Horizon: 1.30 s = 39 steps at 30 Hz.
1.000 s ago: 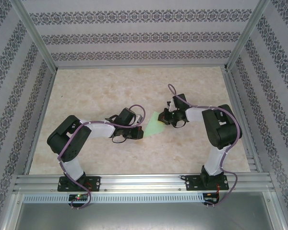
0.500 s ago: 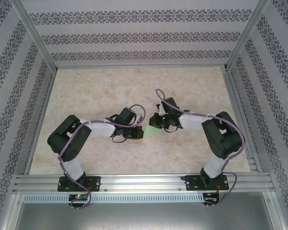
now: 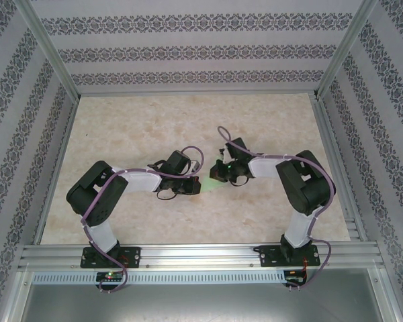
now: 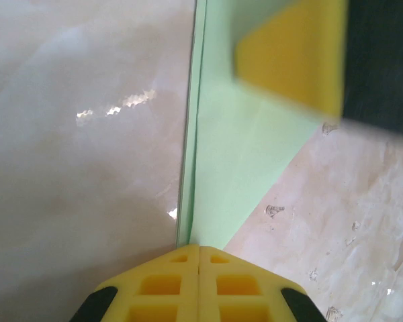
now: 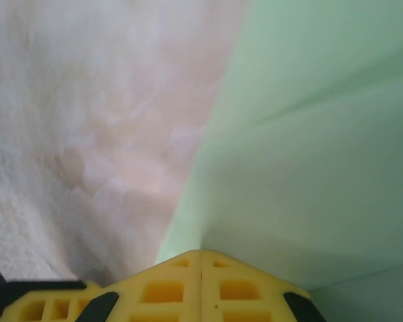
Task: Fold a paper plane with a square sheet of paper (pick it up from the middle)
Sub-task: Fourth fold the wing at the center of the table, then turn over the paper at the center of the table.
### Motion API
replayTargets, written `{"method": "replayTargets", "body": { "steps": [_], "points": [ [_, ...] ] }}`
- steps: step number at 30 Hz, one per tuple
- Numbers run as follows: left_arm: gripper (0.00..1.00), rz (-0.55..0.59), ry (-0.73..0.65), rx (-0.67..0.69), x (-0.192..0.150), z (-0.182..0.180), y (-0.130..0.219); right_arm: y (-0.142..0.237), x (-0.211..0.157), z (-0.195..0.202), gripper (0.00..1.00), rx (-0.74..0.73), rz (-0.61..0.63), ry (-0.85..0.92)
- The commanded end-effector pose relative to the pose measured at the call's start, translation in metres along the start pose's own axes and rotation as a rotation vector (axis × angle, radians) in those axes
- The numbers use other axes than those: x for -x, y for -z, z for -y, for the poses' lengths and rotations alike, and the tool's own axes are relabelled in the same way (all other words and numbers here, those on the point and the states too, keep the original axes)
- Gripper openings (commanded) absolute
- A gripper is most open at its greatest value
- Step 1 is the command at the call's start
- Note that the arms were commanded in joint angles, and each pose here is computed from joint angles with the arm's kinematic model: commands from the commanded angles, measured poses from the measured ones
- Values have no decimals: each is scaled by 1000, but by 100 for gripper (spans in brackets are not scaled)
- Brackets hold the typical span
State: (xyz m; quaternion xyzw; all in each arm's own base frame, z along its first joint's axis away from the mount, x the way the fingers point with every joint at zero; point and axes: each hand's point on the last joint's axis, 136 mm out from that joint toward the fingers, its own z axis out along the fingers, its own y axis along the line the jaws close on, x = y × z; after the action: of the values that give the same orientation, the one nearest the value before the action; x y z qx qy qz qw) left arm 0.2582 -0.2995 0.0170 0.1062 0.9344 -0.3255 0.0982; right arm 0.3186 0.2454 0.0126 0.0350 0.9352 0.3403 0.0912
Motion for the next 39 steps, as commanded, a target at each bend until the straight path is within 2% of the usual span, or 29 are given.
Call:
{"method": "replayTargets", "body": {
  "steps": [1,7,14,16,20,22,26,33,39],
  "points": [
    [0,-155,71,145,-49,-45,-7,15,41,57,0,-133,111,-76],
    [0,-155,70,137,-48,-44,-7,38,78,70,0,-159,183,-106],
    [1,-104,26,70,-24,-19,-1,75,86,44,3,-138,257,-80],
    [6,-57,1,14,-6,2,6,84,80,37,9,-122,273,-85],
    [24,56,-30,-83,29,38,25,90,59,28,25,-99,284,-113],
    [31,110,-32,-86,41,44,32,91,49,27,32,-95,297,-142],
    [38,168,-21,-25,52,35,34,87,34,20,41,-51,304,-200],
    [43,212,9,60,60,18,32,60,26,8,40,-18,258,-224],
    [46,220,35,103,60,7,35,36,26,-8,35,22,216,-189]
  ]
}}
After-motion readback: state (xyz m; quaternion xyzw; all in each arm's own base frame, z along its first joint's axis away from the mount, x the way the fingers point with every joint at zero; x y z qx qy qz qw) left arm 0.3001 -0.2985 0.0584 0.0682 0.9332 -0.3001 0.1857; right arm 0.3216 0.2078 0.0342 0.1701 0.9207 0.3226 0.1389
